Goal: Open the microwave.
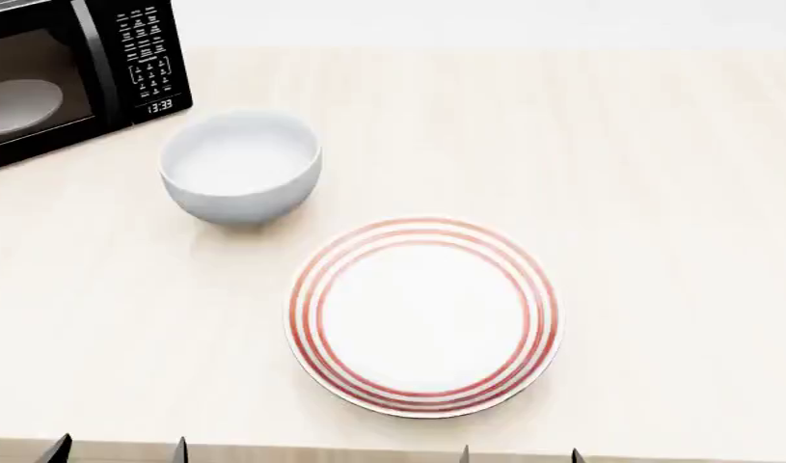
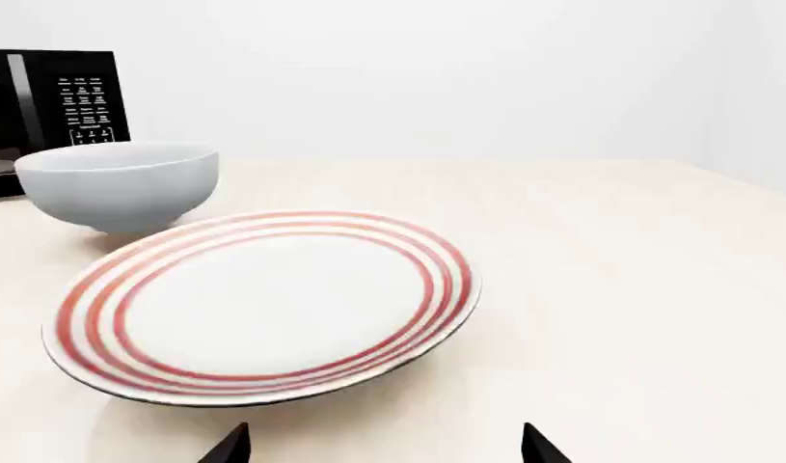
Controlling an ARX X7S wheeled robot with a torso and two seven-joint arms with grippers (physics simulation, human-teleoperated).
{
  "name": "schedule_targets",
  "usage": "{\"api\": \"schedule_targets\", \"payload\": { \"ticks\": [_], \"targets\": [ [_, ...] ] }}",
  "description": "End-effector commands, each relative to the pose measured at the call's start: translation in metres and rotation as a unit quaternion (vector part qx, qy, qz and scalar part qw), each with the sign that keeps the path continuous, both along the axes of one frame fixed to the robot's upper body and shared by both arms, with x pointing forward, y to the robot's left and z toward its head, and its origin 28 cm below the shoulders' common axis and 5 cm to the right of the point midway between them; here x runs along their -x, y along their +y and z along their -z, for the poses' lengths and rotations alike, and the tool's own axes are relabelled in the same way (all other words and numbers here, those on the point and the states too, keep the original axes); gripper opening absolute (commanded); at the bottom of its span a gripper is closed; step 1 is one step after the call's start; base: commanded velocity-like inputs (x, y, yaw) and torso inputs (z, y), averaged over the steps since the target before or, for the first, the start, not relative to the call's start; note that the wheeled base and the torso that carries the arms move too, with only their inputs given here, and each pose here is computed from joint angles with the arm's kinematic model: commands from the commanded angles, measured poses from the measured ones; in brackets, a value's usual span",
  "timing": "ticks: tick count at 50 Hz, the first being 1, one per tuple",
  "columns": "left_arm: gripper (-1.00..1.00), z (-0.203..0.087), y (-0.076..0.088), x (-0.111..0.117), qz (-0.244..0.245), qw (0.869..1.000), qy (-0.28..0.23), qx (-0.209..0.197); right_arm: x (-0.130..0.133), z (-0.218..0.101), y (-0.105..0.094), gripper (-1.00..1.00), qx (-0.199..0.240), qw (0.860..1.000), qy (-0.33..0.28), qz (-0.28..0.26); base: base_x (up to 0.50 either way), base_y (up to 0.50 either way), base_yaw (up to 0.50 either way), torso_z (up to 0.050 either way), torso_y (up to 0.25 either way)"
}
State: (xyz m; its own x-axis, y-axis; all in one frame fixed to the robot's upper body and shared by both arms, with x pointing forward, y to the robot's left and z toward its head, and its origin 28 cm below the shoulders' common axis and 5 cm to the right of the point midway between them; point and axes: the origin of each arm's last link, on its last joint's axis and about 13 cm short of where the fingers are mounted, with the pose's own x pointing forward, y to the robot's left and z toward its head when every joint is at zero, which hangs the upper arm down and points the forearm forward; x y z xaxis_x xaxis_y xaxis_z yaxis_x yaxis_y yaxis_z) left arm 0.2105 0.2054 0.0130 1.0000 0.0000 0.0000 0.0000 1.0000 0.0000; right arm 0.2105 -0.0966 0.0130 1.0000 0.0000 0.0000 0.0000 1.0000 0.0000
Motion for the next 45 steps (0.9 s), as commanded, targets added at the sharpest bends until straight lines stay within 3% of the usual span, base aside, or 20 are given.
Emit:
{"api": "schedule_targets", "payload": {
  "ticks": [1,3,15,45],
  "targets": [
    [1.00,-0.008,0.001,0.003,-0.004,1.000,-0.011,-0.001,0.004,-0.012,0.000,1.00,-0.001,1.000,-0.007,-0.004,0.00,0.00,0.00,0.000,0.000],
    [1.00,-0.013,0.001,0.006,-0.009,1.000,-0.020,-0.009,0.007,-0.023,-0.002,1.00,-0.016,1.000,-0.023,-0.004,0.00,0.00,0.00,0.000,0.000],
    [1.00,-0.039,-0.002,0.018,-0.002,0.998,-0.056,-0.017,0.015,-0.065,-0.003,1.00,0.000,0.996,-0.083,-0.023,0.00,0.00,0.00,0.000,0.000],
    [1.00,-0.037,-0.001,0.017,0.005,0.998,-0.055,-0.011,0.012,-0.072,0.005,1.00,-0.007,0.995,-0.094,-0.042,0.11,0.33,0.00,0.000,0.000]
  ]
}}
